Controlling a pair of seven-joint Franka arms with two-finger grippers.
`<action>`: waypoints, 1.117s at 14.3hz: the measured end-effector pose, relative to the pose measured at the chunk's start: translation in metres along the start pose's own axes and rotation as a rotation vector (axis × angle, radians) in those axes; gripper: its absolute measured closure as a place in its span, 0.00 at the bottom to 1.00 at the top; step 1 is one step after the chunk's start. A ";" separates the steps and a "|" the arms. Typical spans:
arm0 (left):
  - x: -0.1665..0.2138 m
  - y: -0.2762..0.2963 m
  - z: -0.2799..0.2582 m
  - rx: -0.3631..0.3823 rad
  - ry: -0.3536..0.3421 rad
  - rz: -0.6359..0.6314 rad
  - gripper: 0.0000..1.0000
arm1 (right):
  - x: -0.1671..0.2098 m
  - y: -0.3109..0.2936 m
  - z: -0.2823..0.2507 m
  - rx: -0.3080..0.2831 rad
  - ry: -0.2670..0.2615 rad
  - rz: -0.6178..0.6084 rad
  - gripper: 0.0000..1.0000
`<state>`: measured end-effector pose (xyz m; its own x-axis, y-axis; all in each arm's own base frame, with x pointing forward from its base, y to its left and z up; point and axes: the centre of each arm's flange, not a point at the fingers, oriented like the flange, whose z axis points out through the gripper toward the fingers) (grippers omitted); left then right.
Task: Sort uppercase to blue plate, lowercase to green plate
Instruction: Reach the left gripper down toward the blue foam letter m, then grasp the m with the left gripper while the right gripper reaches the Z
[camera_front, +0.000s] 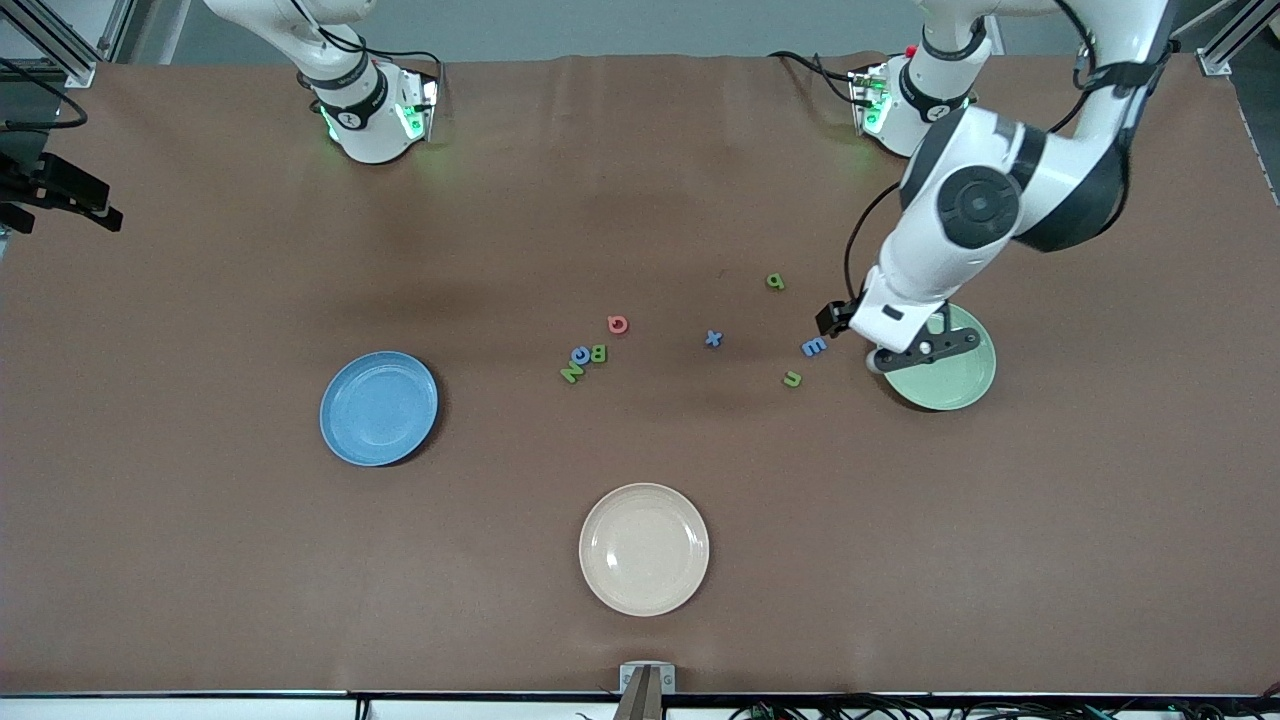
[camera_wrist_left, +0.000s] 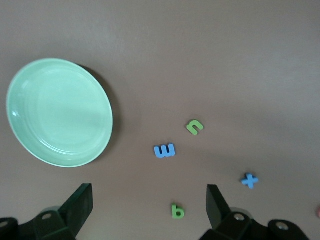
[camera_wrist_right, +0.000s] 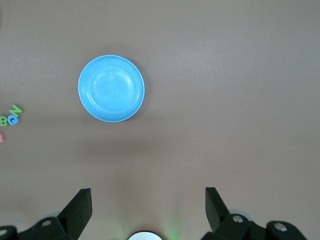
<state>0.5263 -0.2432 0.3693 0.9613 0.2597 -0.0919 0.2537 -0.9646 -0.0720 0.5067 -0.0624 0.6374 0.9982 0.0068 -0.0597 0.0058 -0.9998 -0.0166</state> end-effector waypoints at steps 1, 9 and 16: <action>-0.001 0.006 0.018 0.000 -0.004 -0.045 0.00 | 0.000 0.000 0.000 0.000 0.000 0.000 0.00; -0.030 0.013 0.129 -0.025 0.061 -0.173 0.00 | 0.000 0.000 0.001 0.000 -0.001 0.001 0.00; -0.038 0.014 0.167 -0.083 0.068 -0.219 0.00 | 0.000 0.000 0.001 0.001 -0.005 0.001 0.00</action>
<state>0.4750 -0.2594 0.2055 0.8865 0.4624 -0.0161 0.4625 -0.8866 -0.0007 0.5063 -0.0627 0.6362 0.9979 0.0061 -0.0648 0.0050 -0.9998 -0.0173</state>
